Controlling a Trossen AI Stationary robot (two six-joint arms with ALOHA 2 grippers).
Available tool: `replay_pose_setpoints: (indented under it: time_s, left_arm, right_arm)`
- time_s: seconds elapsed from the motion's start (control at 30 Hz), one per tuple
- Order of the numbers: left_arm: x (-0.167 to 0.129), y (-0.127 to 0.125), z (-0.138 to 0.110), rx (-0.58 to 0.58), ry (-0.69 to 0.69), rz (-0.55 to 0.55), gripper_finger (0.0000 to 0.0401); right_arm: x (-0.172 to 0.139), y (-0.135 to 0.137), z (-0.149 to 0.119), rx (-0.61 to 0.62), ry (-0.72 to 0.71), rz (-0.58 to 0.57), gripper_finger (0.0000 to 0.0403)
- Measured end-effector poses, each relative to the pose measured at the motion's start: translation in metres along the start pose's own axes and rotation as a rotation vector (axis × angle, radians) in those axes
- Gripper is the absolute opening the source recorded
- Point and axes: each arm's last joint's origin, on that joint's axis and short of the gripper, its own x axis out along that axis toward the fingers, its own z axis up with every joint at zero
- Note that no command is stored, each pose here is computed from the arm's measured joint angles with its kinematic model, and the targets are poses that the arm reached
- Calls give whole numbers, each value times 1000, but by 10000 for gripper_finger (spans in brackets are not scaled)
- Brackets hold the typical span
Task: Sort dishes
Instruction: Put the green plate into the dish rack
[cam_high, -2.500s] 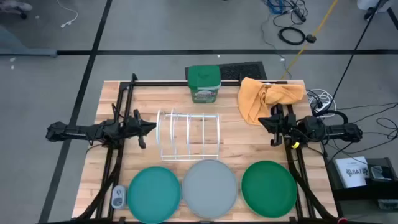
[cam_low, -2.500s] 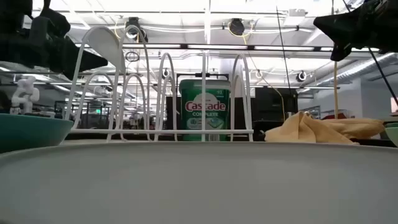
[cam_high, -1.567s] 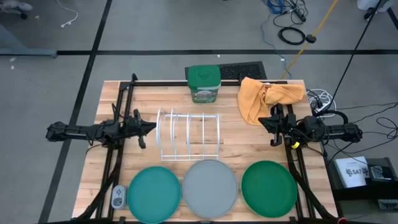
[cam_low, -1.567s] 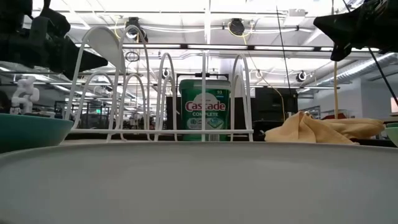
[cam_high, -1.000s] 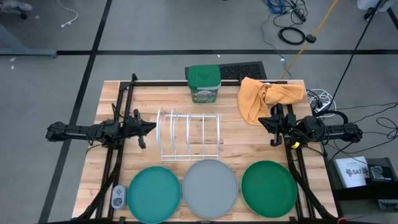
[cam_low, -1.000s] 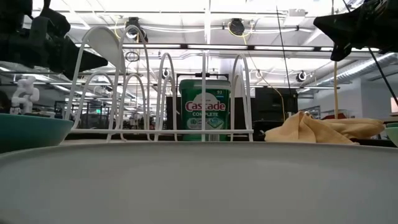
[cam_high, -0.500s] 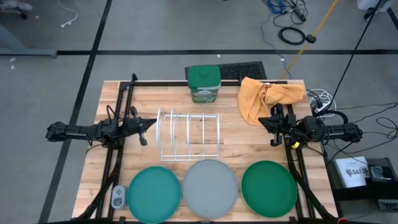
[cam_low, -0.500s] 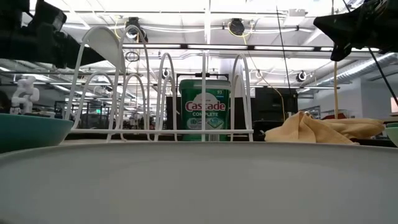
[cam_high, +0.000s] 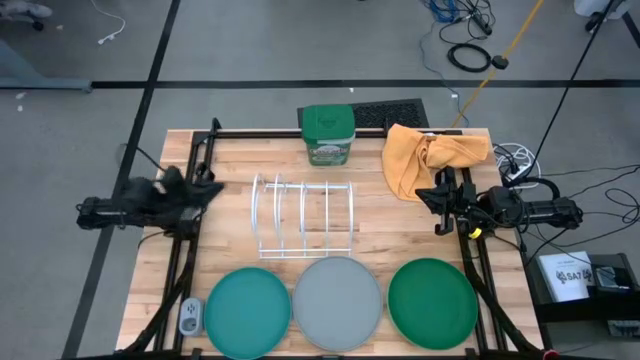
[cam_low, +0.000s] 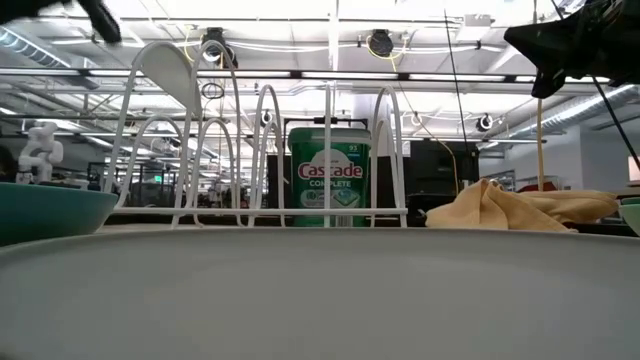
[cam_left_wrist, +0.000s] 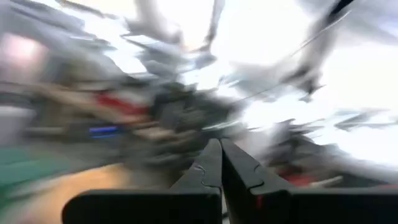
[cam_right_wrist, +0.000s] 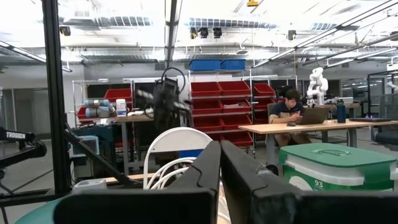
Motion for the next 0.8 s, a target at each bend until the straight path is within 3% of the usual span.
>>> replay_pose_setpoints:
  time_s: [0.17, 0.23, 0.33, 0.43, 0.6, 0.8]
  left_arm:
    - [-2, -13, 3, -199, 168, -370, 0]
    - [-4, -14, -3, -267, 255, -457, 0]
    - [-5, -13, -14, -424, 402, -479, 0]
    - [-8, -12, -21, -476, 527, -502, 0]
    - [-15, -8, -39, -519, 752, -496, 0]
    - [-26, -1, -58, -539, 944, -378, 0]
  right_arm:
    - [0, 0, 0, 0, 0, 0, 9]
    - [0, 0, 0, 0, 0, 0, 9]
    - [0, 0, 0, 0, 0, 0, 9]
    - [0, 0, 0, 0, 0, 0, 9]
    - [0, 0, 0, 0, 0, 0, 9]
    - [0, 0, 0, 0, 0, 0, 9]
